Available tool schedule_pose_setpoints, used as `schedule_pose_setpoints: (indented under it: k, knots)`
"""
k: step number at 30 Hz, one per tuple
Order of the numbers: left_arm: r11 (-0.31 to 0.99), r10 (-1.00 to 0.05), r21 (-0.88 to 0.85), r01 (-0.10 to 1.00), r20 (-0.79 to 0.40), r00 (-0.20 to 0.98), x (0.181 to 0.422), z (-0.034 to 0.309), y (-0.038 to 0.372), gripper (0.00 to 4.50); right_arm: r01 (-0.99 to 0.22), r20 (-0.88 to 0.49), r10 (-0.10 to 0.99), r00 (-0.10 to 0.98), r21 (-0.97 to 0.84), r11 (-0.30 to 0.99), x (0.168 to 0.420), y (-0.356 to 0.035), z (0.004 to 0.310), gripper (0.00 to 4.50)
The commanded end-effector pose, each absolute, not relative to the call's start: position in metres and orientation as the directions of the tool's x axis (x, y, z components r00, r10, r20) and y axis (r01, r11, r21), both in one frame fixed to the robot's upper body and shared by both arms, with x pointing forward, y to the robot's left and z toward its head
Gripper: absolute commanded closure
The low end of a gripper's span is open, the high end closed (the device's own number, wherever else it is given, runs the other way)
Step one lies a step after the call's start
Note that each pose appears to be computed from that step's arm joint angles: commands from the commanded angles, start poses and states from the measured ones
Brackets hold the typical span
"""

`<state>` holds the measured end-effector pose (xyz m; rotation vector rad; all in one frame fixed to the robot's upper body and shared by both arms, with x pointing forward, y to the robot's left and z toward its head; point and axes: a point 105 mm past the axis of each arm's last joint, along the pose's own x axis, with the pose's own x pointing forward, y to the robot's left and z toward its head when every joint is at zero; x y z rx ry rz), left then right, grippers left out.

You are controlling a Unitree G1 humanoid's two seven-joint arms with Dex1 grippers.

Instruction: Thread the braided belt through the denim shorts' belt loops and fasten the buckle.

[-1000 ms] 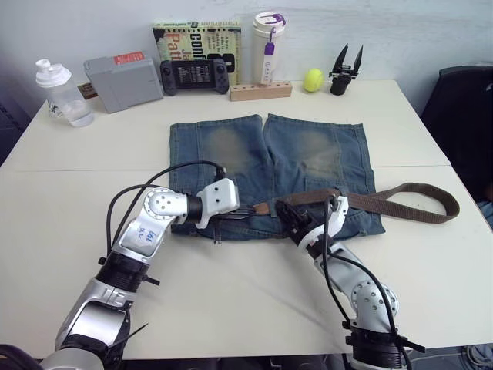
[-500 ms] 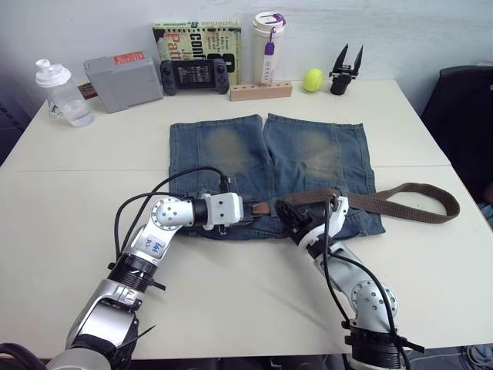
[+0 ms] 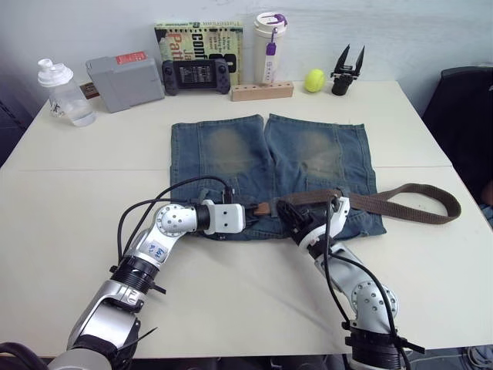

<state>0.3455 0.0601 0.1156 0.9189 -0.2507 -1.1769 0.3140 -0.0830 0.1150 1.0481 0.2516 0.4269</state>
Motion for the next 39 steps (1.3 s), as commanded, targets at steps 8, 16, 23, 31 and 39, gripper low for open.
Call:
schedule_pose_setpoints:
  k: [8, 16, 23, 31, 39]
  knots:
    - [0.164, -0.882, 0.772, 0.614, -0.164, 0.442, 0.354, 0.135, 0.042, 2.75, -0.233, -0.003, 0.479, 0.878, 0.871, 0.432, 0.307, -0.075, 0.112, 4.5]
    - [0.211, -0.877, 0.829, 0.518, -0.074, 0.475, 0.36, 0.151, 0.038, 3.54, -0.235, -0.004, 0.482, 0.876, 0.87, 0.434, 0.307, -0.075, 0.112, 4.5]
    - [0.199, -0.916, 0.845, 0.497, -0.021, 0.401, 0.345, 0.162, 0.039, 4.49, -0.218, -0.014, 0.464, 0.885, 0.87, 0.442, 0.309, -0.077, 0.11, 4.5]
    - [0.161, -0.948, 0.731, 0.663, -0.072, 0.31, 0.336, 0.155, 0.046, 4.49, -0.216, -0.017, 0.465, 0.885, 0.87, 0.442, 0.311, -0.077, 0.11, 4.5]
    - [0.15, -0.96, 0.646, 0.749, -0.085, 0.266, 0.333, 0.149, 0.045, 2.01, -0.227, -0.01, 0.473, 0.881, 0.868, 0.441, 0.312, -0.074, 0.111, 4.5]
